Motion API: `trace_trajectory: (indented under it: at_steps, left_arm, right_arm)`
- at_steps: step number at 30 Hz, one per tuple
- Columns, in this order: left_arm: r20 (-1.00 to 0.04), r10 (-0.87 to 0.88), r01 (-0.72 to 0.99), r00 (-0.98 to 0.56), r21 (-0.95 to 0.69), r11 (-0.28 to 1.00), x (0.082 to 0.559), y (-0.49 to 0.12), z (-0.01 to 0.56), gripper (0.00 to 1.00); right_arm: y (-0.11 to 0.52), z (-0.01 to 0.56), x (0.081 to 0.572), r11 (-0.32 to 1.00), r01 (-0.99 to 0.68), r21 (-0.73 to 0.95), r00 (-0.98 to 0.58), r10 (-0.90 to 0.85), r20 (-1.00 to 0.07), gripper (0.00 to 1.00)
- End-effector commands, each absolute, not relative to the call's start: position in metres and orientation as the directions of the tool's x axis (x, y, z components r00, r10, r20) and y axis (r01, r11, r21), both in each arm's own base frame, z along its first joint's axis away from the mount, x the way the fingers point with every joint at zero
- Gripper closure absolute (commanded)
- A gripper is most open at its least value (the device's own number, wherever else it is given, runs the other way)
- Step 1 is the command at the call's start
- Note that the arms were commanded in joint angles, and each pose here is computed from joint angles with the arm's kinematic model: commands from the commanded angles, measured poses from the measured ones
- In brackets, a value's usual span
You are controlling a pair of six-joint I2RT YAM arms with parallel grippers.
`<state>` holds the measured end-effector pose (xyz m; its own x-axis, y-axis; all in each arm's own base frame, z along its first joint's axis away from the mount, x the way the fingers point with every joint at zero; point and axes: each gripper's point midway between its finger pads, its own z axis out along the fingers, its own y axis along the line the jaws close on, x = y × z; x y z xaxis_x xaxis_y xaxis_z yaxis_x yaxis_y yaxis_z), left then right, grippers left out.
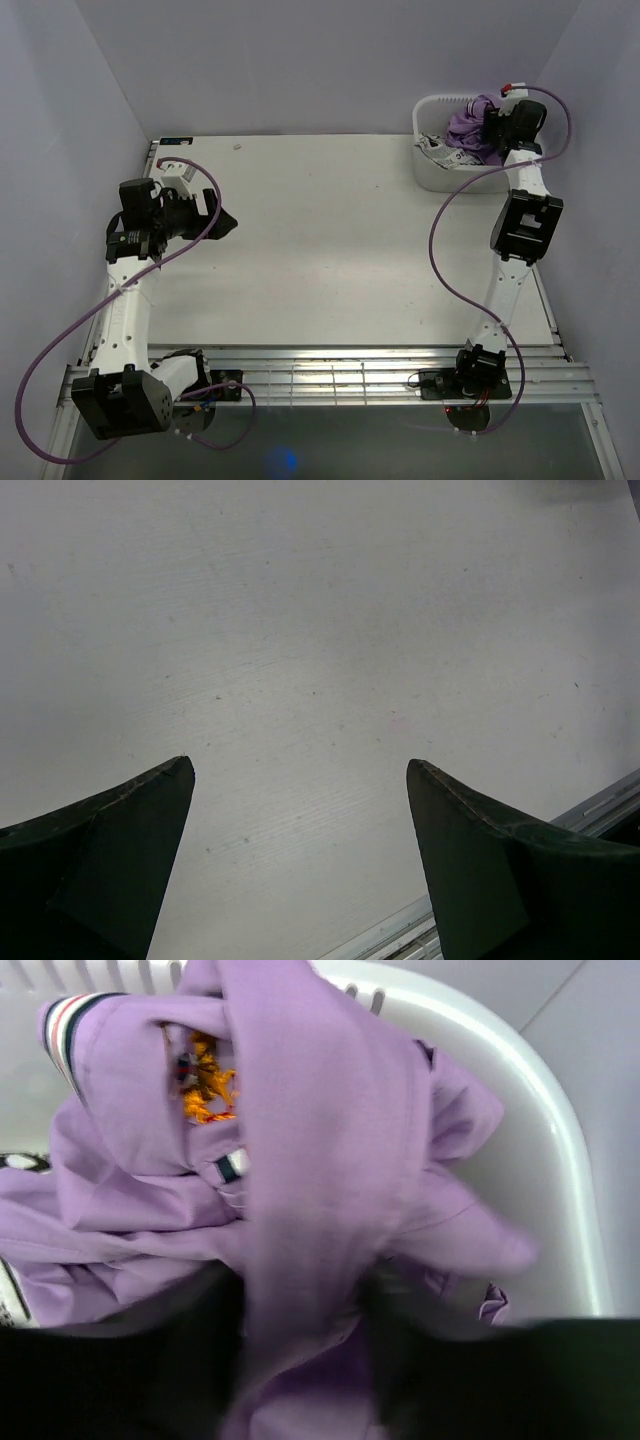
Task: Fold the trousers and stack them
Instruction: Grab the trousers from the pile, then move the trousers to the center of the board
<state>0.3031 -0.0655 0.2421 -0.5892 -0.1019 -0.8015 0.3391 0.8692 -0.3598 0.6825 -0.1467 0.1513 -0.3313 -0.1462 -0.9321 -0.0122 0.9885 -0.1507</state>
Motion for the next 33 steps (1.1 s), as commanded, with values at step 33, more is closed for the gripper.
trace_trajectory:
  at_steps: [33]
  left_arm:
    - [-0.873,-0.149,0.182,-0.464,-0.258,0.949,0.313,-0.033,0.31,0.02]
  right_arm:
    - [0.078,0.641,0.392,0.901,-0.41,-0.14,0.525,0.107,-0.844,0.92]
